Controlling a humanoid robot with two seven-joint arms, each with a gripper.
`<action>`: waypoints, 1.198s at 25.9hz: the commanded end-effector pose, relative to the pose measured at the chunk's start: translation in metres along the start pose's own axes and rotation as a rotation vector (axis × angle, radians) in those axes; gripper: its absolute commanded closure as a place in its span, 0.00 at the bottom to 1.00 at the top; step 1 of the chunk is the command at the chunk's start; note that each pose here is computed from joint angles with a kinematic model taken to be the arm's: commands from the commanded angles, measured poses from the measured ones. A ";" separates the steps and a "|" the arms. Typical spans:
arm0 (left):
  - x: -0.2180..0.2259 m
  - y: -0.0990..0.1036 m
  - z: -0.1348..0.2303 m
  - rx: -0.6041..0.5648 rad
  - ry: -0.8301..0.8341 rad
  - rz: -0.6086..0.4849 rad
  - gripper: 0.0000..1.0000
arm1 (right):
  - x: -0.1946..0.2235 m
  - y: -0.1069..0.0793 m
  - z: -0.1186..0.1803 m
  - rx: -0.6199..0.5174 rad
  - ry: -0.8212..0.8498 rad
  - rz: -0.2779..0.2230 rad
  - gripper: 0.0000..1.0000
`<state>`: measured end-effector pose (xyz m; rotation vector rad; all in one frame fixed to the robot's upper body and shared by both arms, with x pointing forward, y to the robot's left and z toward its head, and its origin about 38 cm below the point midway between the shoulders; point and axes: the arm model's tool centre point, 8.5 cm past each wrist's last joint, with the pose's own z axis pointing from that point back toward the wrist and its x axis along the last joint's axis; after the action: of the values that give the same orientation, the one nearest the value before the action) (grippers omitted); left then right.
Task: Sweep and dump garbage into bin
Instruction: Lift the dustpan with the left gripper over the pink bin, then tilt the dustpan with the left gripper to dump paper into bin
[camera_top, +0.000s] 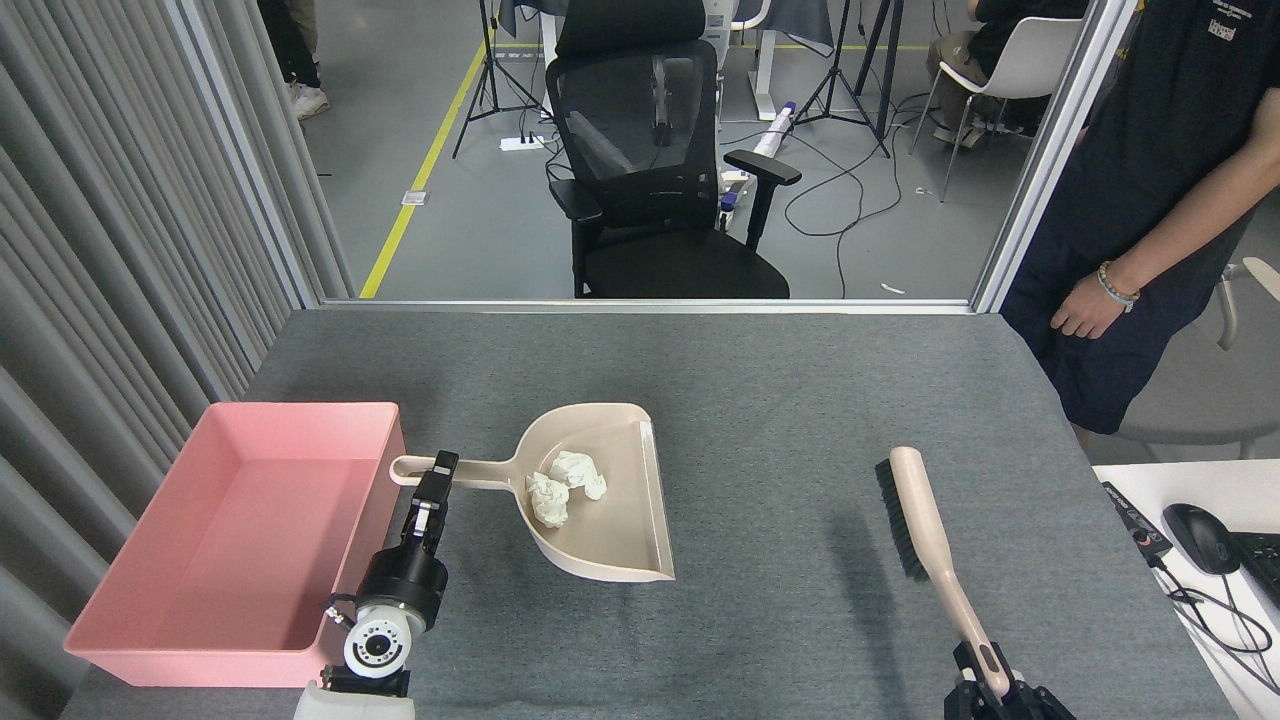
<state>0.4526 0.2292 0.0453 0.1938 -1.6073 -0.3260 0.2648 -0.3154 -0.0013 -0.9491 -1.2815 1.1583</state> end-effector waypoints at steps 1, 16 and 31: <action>0.015 0.014 -0.002 0.018 -0.008 -0.010 0.75 | -0.003 0.008 0.009 0.025 0.002 -0.001 0.99; 0.038 0.262 0.042 0.192 0.025 -0.052 0.78 | -0.004 0.005 0.008 0.023 -0.003 0.005 0.99; -0.001 0.396 0.110 0.262 0.082 -0.451 0.78 | -0.003 0.002 0.005 0.011 -0.008 0.006 0.98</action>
<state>0.3732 0.6018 0.1538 0.6840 -1.5150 -0.3379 0.2591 -0.3189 -0.0051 -0.9386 -1.2742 1.1753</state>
